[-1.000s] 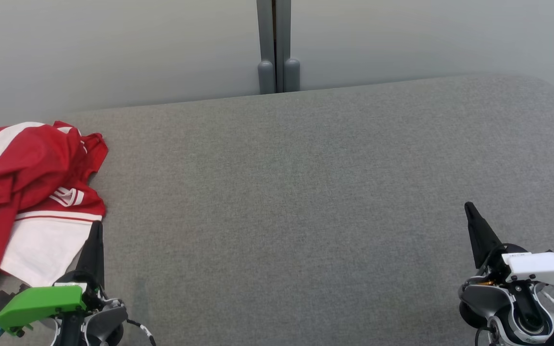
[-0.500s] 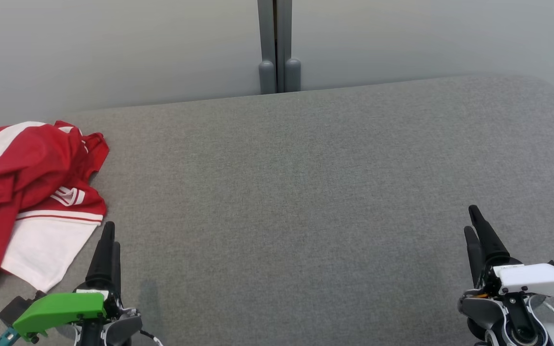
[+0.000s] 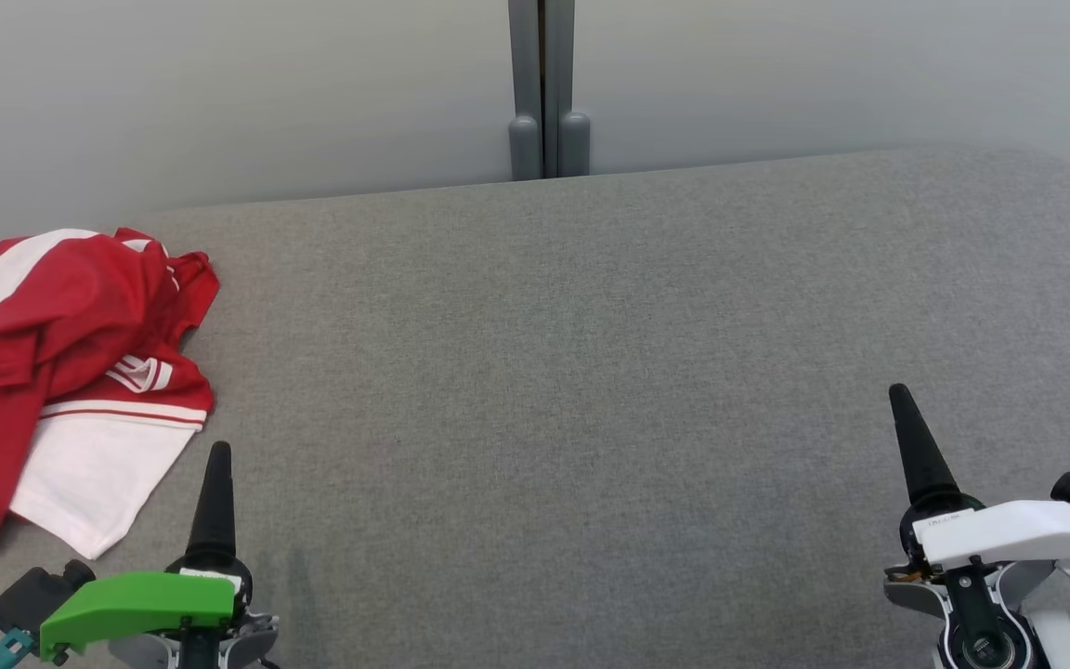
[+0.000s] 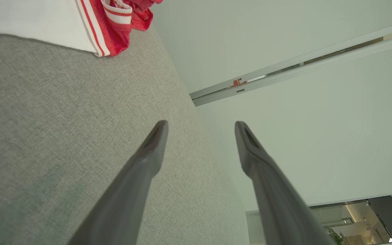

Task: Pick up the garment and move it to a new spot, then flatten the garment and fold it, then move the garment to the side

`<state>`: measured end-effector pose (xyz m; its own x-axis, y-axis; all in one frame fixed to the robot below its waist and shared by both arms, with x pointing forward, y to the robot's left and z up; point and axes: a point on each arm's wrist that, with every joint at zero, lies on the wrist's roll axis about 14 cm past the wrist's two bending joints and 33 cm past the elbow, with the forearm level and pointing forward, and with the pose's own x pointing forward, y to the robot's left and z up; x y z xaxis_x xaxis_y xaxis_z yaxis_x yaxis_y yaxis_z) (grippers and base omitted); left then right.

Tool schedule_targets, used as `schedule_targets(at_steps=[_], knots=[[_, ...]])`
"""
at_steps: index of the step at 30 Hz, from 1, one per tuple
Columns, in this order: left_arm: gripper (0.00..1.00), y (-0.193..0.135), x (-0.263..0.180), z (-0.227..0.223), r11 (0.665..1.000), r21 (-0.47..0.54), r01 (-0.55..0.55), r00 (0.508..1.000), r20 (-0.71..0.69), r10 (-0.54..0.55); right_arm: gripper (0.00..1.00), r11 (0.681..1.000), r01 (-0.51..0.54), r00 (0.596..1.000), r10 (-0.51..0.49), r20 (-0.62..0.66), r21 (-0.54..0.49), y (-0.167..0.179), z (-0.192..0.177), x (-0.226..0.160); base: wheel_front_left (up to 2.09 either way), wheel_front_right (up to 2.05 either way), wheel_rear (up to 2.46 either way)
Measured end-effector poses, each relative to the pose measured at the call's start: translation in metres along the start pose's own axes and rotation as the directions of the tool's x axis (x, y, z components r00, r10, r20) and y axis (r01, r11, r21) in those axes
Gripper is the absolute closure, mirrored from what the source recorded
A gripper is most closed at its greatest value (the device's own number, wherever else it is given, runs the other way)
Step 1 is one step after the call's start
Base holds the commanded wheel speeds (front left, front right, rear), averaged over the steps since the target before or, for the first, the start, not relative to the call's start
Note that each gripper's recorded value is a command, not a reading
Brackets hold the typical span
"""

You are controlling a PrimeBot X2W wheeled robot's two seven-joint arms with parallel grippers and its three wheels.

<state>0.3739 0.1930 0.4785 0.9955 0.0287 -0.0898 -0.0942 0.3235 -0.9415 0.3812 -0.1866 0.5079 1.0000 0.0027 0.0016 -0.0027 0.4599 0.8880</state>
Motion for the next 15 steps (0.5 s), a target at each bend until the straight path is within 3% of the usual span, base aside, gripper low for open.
schedule_targets(at_steps=[6,15], knots=[[0.00,0.0011,-0.0028,0.0019,0.991,0.131,-0.001,1.000,0.009,0.000,0.00,0.991,-0.027,1.000,0.027,0.000,-0.135,0.0076,0.0003,0.0011,0.00,0.00,0.00],[0.00,-0.0009,-0.0065,-0.0007,0.947,0.320,0.012,1.000,0.005,-0.014,0.00,0.947,-0.040,0.999,0.043,0.003,-0.317,0.0098,0.0034,0.0005,0.00,0.00,0.00]])
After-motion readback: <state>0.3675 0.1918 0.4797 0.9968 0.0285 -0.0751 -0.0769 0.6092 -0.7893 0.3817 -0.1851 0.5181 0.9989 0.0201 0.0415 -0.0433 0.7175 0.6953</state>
